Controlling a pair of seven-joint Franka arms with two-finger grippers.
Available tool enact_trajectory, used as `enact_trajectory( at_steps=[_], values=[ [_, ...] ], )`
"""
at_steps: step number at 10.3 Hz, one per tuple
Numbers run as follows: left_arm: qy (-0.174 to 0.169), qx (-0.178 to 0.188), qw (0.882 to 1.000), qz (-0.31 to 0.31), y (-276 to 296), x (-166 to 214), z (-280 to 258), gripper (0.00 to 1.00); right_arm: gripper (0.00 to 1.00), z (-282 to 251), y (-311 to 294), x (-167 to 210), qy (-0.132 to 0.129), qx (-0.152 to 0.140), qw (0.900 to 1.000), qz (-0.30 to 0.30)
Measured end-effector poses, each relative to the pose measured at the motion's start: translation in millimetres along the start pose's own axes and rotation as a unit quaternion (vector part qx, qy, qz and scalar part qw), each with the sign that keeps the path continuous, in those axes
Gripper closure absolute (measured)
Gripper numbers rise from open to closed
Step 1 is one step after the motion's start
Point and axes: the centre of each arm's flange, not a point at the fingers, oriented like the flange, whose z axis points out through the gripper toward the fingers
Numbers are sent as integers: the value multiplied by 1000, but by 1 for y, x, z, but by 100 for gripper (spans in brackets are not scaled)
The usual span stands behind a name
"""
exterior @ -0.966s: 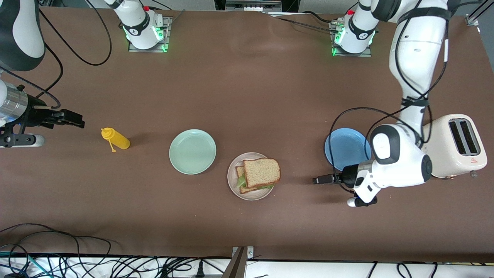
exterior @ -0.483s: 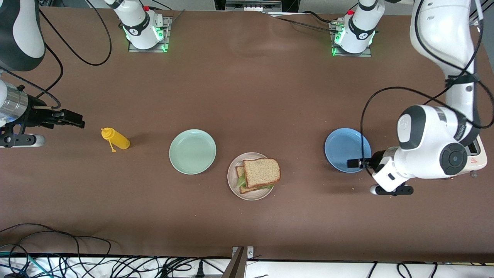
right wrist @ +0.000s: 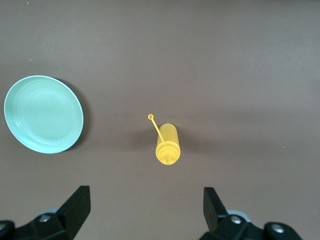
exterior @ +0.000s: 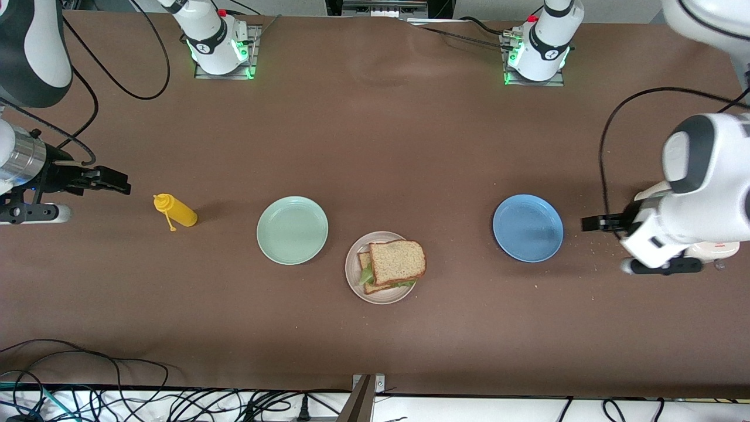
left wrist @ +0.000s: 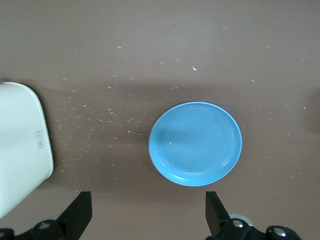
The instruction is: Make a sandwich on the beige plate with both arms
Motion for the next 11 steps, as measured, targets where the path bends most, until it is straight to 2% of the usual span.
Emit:
enact_trajectory(
  at_steps=[2, 5, 7, 9, 11],
  values=[
    [24, -11, 999, -21, -37, -17, -19, 0, 0, 0, 0, 0, 0, 0, 1000, 0],
    [106, -25, 994, -22, -41, -55, -34, 0, 0, 0, 0, 0, 0, 0, 1000, 1],
    [136, -32, 990, -22, -44, -85, -60, 0, 0, 0, 0, 0, 1, 0, 1000, 1],
    [146, -36, 988, -25, -50, -106, -84, 0, 0, 0, 0, 0, 0, 0, 1000, 1],
    [132, -39, 990, -34, -54, -118, -90, 0, 0, 0, 0, 0, 0, 0, 1000, 2]
  ],
)
